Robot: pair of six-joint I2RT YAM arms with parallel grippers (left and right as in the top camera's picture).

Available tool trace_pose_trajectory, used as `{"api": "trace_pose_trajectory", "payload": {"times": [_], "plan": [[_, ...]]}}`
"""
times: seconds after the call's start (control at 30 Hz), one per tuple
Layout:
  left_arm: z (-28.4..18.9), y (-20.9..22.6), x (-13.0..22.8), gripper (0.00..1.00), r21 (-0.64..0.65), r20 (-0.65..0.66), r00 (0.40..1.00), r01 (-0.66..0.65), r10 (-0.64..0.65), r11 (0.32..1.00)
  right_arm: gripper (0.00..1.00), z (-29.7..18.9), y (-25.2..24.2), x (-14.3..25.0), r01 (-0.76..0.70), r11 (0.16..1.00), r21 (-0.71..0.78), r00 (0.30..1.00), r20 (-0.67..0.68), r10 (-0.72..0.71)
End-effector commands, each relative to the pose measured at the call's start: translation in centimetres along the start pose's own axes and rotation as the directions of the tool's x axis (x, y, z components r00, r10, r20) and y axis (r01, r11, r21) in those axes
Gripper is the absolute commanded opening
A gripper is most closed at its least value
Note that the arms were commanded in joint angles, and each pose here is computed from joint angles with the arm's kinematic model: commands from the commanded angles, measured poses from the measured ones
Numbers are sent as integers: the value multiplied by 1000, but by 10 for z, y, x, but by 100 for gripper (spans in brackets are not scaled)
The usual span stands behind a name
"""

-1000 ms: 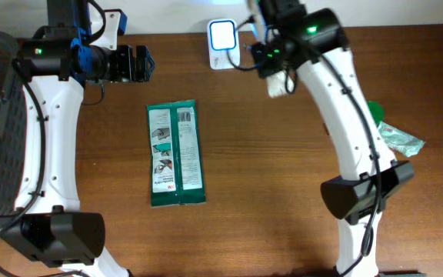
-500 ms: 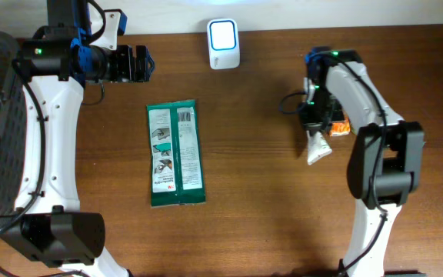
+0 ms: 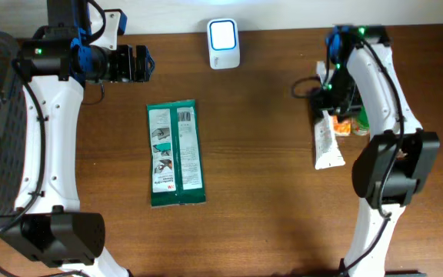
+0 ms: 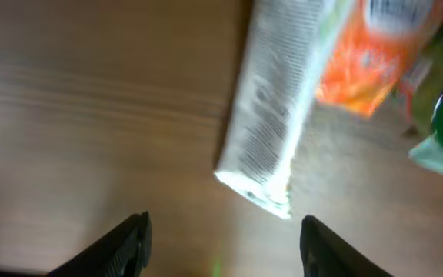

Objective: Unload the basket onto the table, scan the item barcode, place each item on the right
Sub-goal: 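Set the white tube upright beside the orange box and release it, then move the right gripper to the green-and-white wipes packet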

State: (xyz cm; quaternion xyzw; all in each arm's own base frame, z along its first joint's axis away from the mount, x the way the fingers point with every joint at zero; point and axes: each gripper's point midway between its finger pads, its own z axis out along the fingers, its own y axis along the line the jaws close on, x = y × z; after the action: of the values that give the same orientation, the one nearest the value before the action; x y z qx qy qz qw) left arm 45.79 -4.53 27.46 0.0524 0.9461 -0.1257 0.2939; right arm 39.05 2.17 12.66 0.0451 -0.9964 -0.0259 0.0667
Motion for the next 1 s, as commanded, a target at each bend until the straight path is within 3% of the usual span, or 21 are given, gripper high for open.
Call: {"api": "trace_pose_trajectory", "payload": {"times": [0.0, 0.1, 0.2, 0.43, 0.67, 0.97], "plan": [[-4, -2, -1, 99, 7, 9, 1000, 8, -8, 1000, 59, -38, 59, -15, 101, 978, -181, 987, 138, -77], [-4, -2, -1, 99, 7, 9, 1000, 8, -8, 1000, 59, -34, 126, -22, 222, 919, -325, 967, 191, -166], [-4, -2, -1, 99, 7, 9, 1000, 8, -8, 1000, 59, -3, 185, -19, 279, 893, -352, 956, 187, -225], [-4, -2, -1, 99, 7, 9, 1000, 8, -8, 1000, 59, 80, 296, -14, 163, 895, -415, 977, 197, -87], [-4, -2, -1, 99, 7, 9, 1000, 8, -8, 1000, 62, 136, 310, 5, 55, 903, -426, 988, 154, 12], [-4, -2, -1, 99, 7, 8, 1000, 8, -8, 1000, 62, 151, 308, 4, 60, 912, -406, 986, 167, 10]]}}
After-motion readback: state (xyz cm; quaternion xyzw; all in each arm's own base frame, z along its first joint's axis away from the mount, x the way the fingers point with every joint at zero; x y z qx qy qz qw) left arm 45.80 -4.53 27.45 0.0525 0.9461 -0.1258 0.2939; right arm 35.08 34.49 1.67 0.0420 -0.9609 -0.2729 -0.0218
